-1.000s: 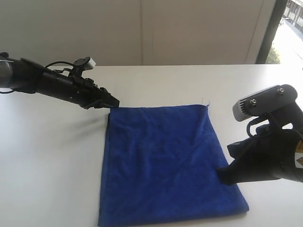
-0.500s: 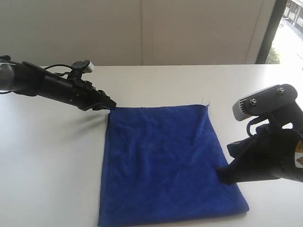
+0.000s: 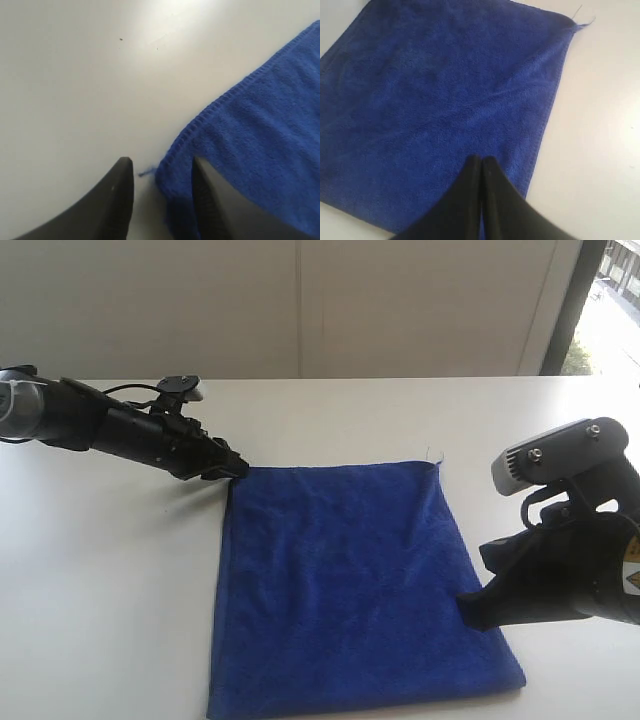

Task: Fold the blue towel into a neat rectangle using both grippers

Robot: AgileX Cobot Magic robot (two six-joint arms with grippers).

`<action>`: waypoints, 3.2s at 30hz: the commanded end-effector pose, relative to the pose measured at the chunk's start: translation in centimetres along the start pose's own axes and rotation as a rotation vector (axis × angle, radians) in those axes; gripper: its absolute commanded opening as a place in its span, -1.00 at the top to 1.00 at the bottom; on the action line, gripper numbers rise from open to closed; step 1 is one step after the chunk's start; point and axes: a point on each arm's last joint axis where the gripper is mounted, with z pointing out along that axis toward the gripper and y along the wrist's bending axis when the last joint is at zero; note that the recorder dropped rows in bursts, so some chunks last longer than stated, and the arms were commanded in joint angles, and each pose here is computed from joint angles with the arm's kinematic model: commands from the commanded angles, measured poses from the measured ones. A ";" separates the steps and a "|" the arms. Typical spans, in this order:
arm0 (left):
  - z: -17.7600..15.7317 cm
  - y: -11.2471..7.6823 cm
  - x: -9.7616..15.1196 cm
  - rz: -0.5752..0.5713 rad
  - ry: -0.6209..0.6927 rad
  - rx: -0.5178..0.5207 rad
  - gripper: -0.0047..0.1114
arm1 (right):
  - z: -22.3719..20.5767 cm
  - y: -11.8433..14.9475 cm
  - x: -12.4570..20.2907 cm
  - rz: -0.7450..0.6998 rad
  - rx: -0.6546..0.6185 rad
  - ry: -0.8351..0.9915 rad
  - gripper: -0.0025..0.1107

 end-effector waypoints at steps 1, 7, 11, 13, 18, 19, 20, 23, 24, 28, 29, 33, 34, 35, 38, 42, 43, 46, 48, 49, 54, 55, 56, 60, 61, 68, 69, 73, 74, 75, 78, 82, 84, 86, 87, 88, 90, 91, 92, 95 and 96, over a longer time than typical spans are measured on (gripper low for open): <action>0.6 -0.4 0.0 -0.026 -0.012 0.018 0.16 | 0.0 -0.1 0.1 0.004 0.003 -0.004 0.96; 0.6 -0.3 -0.2 -0.025 -0.023 0.012 0.16 | 0.0 -0.1 0.1 0.004 0.003 -0.004 0.96; 0.6 -0.4 -0.4 -0.028 -0.030 0.014 0.16 | 0.0 -0.1 0.1 0.004 0.003 -0.004 0.96; 0.6 -0.4 -0.4 -0.028 -0.030 0.014 0.16 | 0.0 -0.1 0.1 0.004 0.003 -0.004 0.96; 0.6 -0.4 -0.6 -0.045 -0.049 0.019 0.19 | 0.0 -0.1 0.1 0.004 0.003 -0.004 0.96; 0.6 -0.4 -0.6 -0.044 -0.051 0.020 0.23 | 0.0 -0.1 0.1 0.004 0.003 -0.004 0.96; 0.6 -0.4 -0.6 -0.042 -0.053 0.020 0.27 | 0.0 -0.1 0.1 0.004 0.003 -0.004 0.96; 0.6 -0.4 -0.6 -0.032 -0.054 0.020 0.47 | 0.0 -0.1 0.1 0.004 0.003 -0.004 0.96; 0.6 -0.4 -0.6 -0.032 -0.054 0.020 0.54 | 0.0 -0.1 0.1 0.004 0.003 -0.004 0.96; 0.6 -0.4 -0.6 -0.032 -0.054 0.020 0.72 | 0.0 -0.1 0.1 0.004 0.003 -0.004 0.96; 0.6 -0.4 -0.6 -0.032 -0.054 0.020 0.75 | 0.0 -0.1 0.1 0.004 0.003 -0.004 0.96; 0.6 -0.4 -0.6 -0.032 -0.054 0.020 0.89 | 0.0 -0.1 0.1 0.004 0.003 -0.004 0.96; 0.5 -0.5 -0.8 -0.029 -0.058 0.021 0.92 | 0.0 -0.1 0.1 0.004 0.003 -0.004 0.96; 0.5 -0.5 -0.8 -0.028 -0.058 0.023 0.92 | 0.0 -0.1 0.1 0.004 0.003 -0.004 0.96; -0.4 -1.1 -2.2 -0.002 -0.092 0.036 0.92 | 0.0 -0.1 0.1 0.004 0.003 -0.004 0.96; -1.4 -1.6 -3.3 0.029 -0.116 0.037 0.92 | 0.0 -0.1 0.0 0.004 0.003 -0.006 0.96; -1.5 -1.7 -3.4 0.034 -0.118 0.036 0.92 | 0.0 -0.1 0.0 0.004 0.003 -0.006 0.96; -1.6 -1.7 -3.4 0.050 -0.108 0.032 0.92 | 0.0 -0.1 0.0 0.004 0.003 -0.006 0.96; -1.5 -1.6 -3.1 0.084 -0.083 0.017 0.92 | 0.0 -0.1 0.0 0.004 0.003 -0.006 0.96; -1.5 -1.5 -3.0 0.099 -0.072 0.013 0.92 | 0.0 -0.1 0.0 0.004 0.003 -0.006 0.96; -1.5 -1.0 -3.1 0.114 -0.077 -0.044 0.92 | 0.0 -0.1 0.0 0.004 0.003 -0.006 0.96; -1.5 -0.9 -3.0 0.116 -0.077 -0.059 0.92 | 0.0 -0.1 0.0 0.004 0.003 -0.006 0.96; -1.5 -0.7 -3.1 0.122 -0.079 -0.080 0.92 | 0.0 -0.1 0.0 0.004 0.003 -0.006 0.96; -1.5 -0.4 -2.8 0.182 -0.043 -0.109 0.81 | 0.0 -0.1 0.0 0.004 0.003 -0.006 0.96; -1.5 -0.4 -2.8 0.182 -0.043 -0.111 0.73 | 0.0 -0.1 0.0 0.004 0.003 -0.006 0.96; -1.6 0.2 -3.1 0.181 -0.068 -0.183 0.03 | 0.0 -0.1 0.0 0.004 0.003 -0.006 0.96; -1.6 0.3 -3.1 0.181 -0.071 -0.191 -0.02 | 0.0 -0.1 0.0 0.004 0.003 -0.006 0.96; -2.5 -0.1 -3.9 0.193 -0.096 -0.202 -0.15 | 0.0 -0.1 0.1 0.004 0.003 -0.004 0.96; -2.9 -0.5 -4.3 0.198 -0.106 -0.194 -0.15 | 0.0 -0.1 0.1 0.004 0.003 -0.004 0.96; -3.3 -0.9 -4.6 0.205 -0.111 -0.178 -0.15 | 0.0 -0.1 0.0 0.004 0.003 -0.006 0.96; -5.2 -2.9 -5.9 0.251 -0.122 -0.090 -0.15 | 0.0 -0.1 0.0 0.004 0.002 -0.008 0.96; -7.8 -6.5 -6.4 0.358 -0.065 0.137 -0.03 | 0.0 -0.1 -0.1 0.004 0.000 -0.018 0.96; -9.3 -8.6 -5.9 0.426 0.003 0.305 0.24 | 0.0 0.0 -0.2 0.004 -0.003 -0.029 0.96; -11.1 -10.2 -5.5 0.492 0.080 0.424 0.73 | 0.0 -0.1 -0.1 0.004 -0.001 -0.022 0.96; -11.9 -10.9 -5.3 0.527 0.111 0.452 0.91 | 0.0 -0.1 0.0 0.004 0.002 -0.008 0.96; -12.6 -11.6 -5.3 0.553 0.139 0.466 0.92 | 0.0 -0.1 0.0 0.008 0.007 0.014 0.96; -13.6 -12.7 -5.3 0.560 0.179 0.424 0.92 | -0.3 -0.3 -0.2 0.016 0.022 0.069 0.96; -14.3 -13.5 -5.3 0.583 0.199 0.372 0.92 | -0.6 -0.3 -0.4 0.022 0.032 0.108 0.96; -14.7 -14.1 -5.1 0.604 0.216 0.334 0.92 | -1.0 -0.5 -0.8 0.014 0.045 0.149 0.96; -15.6 -16.5 -4.5 0.666 0.267 0.168 0.92 | -2.5 -0.8 -2.0 -0.074 0.068 0.265 0.96; -15.8 -17.3 -4.0 0.686 0.290 0.113 0.92 | -3.0 -0.8 -2.6 -0.094 0.070 0.279 0.96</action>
